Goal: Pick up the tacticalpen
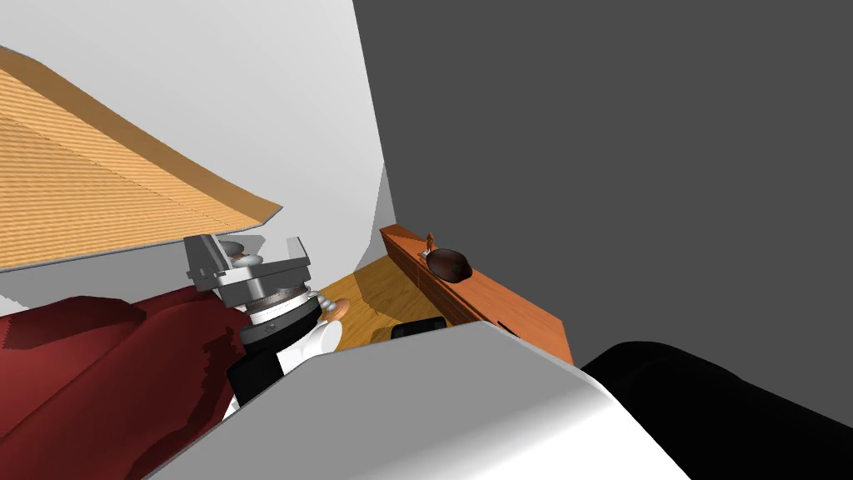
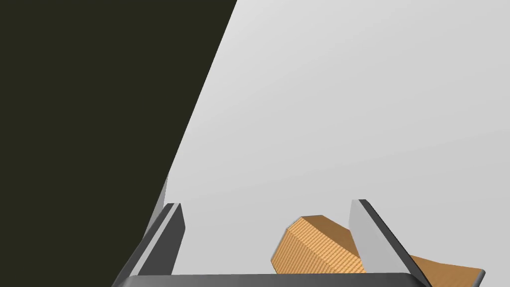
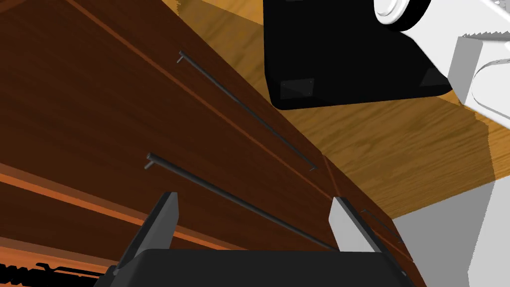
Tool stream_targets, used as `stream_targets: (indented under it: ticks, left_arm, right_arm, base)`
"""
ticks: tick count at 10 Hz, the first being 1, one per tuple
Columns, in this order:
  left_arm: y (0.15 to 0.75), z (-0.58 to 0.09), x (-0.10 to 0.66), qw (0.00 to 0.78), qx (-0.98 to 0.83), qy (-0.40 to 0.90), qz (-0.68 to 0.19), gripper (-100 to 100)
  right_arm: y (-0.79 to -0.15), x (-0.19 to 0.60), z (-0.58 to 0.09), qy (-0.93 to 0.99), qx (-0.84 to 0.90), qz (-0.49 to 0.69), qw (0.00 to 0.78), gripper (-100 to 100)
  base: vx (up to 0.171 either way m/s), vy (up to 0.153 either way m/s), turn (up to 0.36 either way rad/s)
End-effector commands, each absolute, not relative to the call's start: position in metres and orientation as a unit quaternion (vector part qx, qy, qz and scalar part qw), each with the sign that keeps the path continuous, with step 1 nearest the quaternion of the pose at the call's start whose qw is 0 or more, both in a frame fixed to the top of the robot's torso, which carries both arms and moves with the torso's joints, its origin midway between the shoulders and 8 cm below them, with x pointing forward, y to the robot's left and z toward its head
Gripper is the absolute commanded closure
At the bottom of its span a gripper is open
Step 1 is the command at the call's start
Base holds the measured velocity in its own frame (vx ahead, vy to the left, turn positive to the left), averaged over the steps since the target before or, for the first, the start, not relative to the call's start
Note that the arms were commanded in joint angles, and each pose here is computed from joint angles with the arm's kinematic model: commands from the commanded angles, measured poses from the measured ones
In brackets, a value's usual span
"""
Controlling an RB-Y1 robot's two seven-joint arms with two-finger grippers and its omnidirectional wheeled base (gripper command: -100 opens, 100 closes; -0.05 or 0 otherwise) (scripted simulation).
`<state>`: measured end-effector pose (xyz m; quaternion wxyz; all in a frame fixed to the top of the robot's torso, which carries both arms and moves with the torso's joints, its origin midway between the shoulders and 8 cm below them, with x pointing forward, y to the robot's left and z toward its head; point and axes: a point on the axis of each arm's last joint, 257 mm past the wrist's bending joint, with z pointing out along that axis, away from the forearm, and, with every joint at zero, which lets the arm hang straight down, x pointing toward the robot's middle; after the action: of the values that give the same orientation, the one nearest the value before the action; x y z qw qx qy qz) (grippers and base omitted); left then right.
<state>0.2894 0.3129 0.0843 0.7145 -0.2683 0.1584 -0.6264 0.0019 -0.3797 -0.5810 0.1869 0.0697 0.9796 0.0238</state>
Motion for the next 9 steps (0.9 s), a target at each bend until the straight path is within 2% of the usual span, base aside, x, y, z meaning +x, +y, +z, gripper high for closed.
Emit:
stream_targets:
  ticks: [1,3,5,7,9]
  left_arm:
    - [0.313,0.084,0.289,0.714,-0.268,0.158,-0.626,0]
    - [0.313,0.084,0.289,0.714,-0.268,0.158,-0.626,0]
    - [0.313,0.084,0.289,0.715,-0.268,0.158,-0.626,0]
    - [0.313,0.084,0.289,0.714,-0.268,0.158,-0.626,0]
    - [0.313,0.084,0.289,0.715,-0.268,0.158,-0.626,0]
  right_arm:
    - [-0.400,-0.022,-0.586,0.986,0.037,0.000,0.162,-100]
    - [-0.439,-0.060,-0.587,0.992,-0.023,-0.045,0.117,-100]
    - [-0.440,-0.061,-0.587,0.992,-0.023,-0.045,0.116,-100]
    - [-0.476,-0.091,-0.583,0.991,-0.077,-0.082,0.077,-100]
    - [-0.494,-0.103,-0.580,0.988,-0.101,-0.098,0.059,-100]
  base:
    - [0.015,-0.001,0.240]
    - [0.042,-0.021,0.335]
    - [0.027,-0.022,0.048]
    - [0.018,-0.009,0.250]
    - [0.026,-0.022,0.098]
